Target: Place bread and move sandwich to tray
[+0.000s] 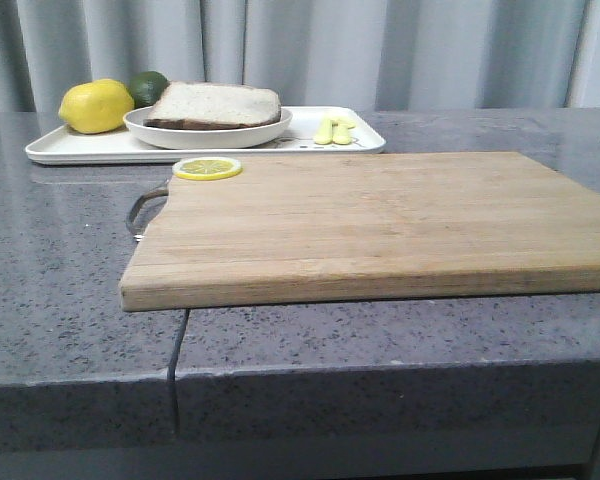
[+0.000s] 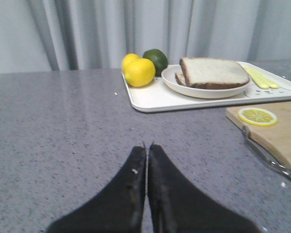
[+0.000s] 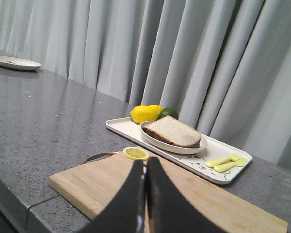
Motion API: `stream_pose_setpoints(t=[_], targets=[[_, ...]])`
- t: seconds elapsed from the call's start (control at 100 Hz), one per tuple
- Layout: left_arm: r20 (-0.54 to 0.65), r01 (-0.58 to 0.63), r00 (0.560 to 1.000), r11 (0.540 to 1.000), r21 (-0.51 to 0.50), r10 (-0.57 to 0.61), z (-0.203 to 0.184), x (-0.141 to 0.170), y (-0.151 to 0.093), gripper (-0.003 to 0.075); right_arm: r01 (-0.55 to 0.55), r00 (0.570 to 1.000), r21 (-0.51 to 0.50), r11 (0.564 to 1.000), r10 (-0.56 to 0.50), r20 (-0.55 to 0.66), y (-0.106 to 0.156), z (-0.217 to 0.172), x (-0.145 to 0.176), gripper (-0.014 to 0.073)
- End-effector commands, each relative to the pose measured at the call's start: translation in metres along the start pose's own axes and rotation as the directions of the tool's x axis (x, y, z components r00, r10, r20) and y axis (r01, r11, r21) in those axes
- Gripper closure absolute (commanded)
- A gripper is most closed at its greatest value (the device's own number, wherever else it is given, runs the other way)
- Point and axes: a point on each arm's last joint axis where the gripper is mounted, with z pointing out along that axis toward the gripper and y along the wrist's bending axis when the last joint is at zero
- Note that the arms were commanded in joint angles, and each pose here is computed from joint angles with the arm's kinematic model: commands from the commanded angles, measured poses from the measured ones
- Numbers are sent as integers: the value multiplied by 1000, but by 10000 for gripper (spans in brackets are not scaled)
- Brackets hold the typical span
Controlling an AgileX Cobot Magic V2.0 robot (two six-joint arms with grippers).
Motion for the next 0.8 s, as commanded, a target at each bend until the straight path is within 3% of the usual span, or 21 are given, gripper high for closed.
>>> stream_pose_setpoints(t=[0.0,0.22,0.48,0.58,0.79], targets=[[161,10,987,998,-57,-1,-1,-18,6,739,1,998,54,999,-4,55,-6,0,-12,657],[298,8,955,1000,-11,-4,4,-6,7,739,1,998,54,999,-4,55,-6,0,-12,657],[170,90,982,996,-2,-89,11,35,8,739,1,998,54,999,-4,55,-6,0,-12,657],[68,109,992,994,4,-109,10,45,6,739,1,998,54,999,-4,55,-6,0,-12,657],[-23,109,994,992,-61,-111,7,56,8,739,1,999,52,999,-4,53,-6,0,-12,657]])
